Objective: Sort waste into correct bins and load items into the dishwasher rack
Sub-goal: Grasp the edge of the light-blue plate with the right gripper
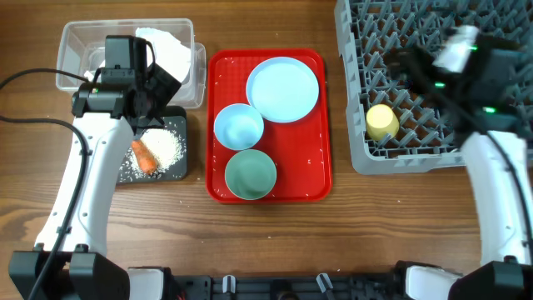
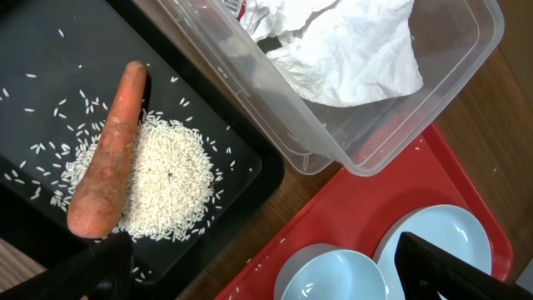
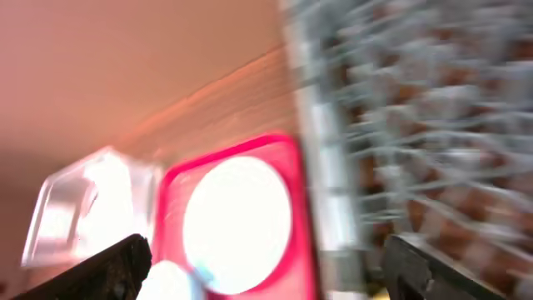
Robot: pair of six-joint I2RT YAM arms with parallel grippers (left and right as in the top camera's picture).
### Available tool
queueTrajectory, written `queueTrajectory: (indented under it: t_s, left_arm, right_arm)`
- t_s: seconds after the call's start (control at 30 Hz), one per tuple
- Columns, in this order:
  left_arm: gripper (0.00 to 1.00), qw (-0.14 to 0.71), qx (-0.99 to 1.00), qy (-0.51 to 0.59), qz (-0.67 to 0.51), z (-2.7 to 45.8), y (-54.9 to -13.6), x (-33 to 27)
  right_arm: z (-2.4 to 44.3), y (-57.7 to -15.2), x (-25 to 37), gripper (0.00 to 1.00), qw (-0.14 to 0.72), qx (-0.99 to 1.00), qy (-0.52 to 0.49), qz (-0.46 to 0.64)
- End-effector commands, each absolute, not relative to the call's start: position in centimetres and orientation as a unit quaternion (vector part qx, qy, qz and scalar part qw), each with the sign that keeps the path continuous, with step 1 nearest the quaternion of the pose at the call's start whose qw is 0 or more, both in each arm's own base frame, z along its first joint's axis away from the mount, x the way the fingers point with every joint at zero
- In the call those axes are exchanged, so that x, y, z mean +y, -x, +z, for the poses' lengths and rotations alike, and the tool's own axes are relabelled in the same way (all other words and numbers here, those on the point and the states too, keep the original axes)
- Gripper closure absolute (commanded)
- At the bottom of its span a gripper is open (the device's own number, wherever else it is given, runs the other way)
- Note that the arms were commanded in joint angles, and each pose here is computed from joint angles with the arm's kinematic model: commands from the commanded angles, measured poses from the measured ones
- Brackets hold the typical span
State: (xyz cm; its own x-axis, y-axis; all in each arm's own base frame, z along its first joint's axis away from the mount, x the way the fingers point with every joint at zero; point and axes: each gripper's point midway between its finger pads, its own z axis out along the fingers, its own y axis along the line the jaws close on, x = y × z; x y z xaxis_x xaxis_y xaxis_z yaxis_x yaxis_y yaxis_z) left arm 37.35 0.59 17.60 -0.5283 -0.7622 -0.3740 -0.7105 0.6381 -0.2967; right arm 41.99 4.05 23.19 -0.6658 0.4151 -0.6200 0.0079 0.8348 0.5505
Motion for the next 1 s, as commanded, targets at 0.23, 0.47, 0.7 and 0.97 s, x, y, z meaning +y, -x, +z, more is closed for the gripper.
queueTrajectory:
  t_s: [0.23,0.47,0.7,0.97]
  left_arm:
    - [0.0,0.234,0.87,0.431,-0.051,17.1,-37.3,0.7]
    - [0.0,0.234,0.87,0.431,-0.051,17.1,-37.3,0.7]
    - [0.0,0.234,0.87,0.43,-0.051,17.1,-37.3,0.7]
    - [0.0,0.234,0.87,0.431,-0.051,17.1,-37.3,0.7]
  right_arm:
    - [13.4,-45.0,16.6,0.14,0.38,0.914,-0.062,0.123]
    - [3.4,-45.3,17.2,0.21,0.304,0.947,-0.05,0.097]
    - [0.0,-44.8,16.2,0.41,0.276,0.958,-0.047,0.069]
    - [0.0,-45.0,15.3,0.92,0.276,0.958,-0.055,0.061]
